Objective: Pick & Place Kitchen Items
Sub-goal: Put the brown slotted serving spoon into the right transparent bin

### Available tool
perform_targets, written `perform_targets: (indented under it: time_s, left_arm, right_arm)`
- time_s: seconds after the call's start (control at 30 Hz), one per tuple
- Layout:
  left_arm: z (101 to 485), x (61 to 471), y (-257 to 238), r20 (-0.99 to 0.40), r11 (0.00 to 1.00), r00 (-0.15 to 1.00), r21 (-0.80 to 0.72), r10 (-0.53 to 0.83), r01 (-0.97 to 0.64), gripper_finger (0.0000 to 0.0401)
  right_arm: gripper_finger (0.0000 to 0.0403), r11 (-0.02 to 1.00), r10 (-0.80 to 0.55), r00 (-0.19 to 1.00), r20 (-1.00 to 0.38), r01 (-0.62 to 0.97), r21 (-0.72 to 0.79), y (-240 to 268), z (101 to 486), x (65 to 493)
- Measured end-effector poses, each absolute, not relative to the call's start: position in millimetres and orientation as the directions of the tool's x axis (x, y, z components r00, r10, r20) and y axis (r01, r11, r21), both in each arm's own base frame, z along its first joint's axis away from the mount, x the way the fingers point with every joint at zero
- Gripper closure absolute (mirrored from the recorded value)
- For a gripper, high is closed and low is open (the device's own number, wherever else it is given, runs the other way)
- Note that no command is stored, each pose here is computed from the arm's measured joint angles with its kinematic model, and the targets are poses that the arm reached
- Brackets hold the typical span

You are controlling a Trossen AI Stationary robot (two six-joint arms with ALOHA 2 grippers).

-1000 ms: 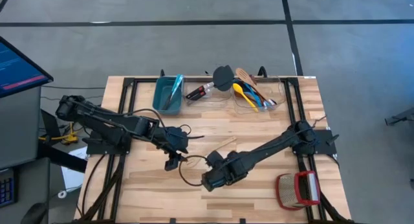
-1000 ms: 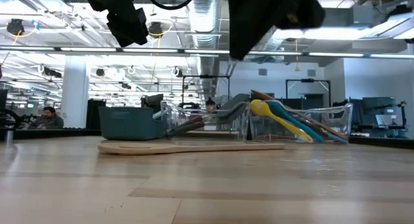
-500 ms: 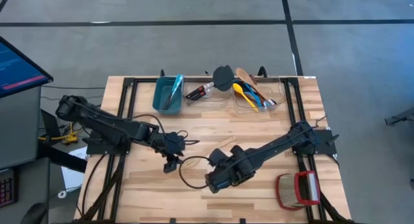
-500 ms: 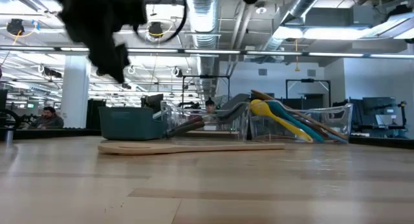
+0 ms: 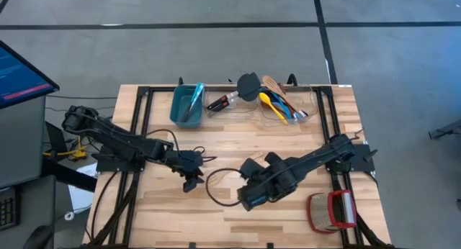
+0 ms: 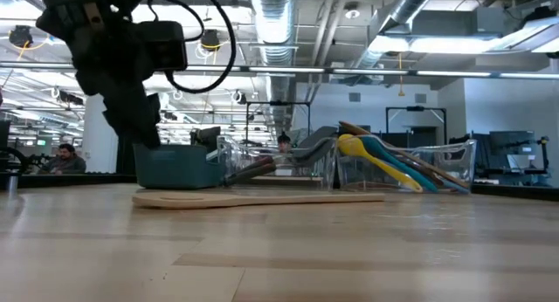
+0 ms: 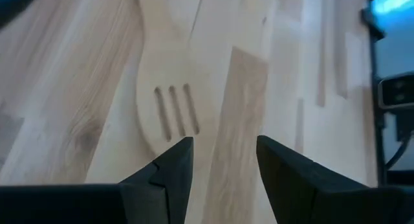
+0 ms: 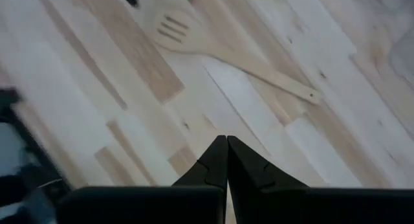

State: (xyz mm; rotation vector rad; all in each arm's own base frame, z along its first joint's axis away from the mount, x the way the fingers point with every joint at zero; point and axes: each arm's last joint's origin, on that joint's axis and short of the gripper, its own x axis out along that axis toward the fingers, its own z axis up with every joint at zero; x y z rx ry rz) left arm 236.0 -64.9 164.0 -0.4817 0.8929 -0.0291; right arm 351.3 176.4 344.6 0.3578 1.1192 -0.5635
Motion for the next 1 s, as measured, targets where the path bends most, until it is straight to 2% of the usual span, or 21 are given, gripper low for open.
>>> perform_targets:
  time_s: [0.3,0.43,0.73,1.0]
  left_arm:
    - [176.1,246.8,-67.8,-0.617,0.874,0.746,-0.475,-0.252,-0.098,0.0242]
    - [179.8,249.5,-68.6,-0.578,0.869,0.774,-0.49,-0.259,-0.075,0.0242]
    - [181.2,250.6,-68.8,-0.563,0.866,0.784,-0.495,-0.262,-0.066,0.0242]
    - [182.0,251.0,-69.0,-0.555,0.865,0.789,-0.498,-0.263,-0.062,0.0242]
  right_arm:
    - [0.0403,0.861,-0.211,0.525,-0.825,0.498,0.097,169.2,396.2,323.6]
    - [0.0403,0.885,-0.218,0.577,-0.787,0.457,0.09,164.3,409.3,317.1]
    - [0.0403,0.941,-0.245,0.59,-0.769,0.337,-0.041,161.0,413.8,312.8]
    - [0.0403,0.988,-0.15,0.563,-0.812,0.102,-0.112,139.1,418.5,318.9]
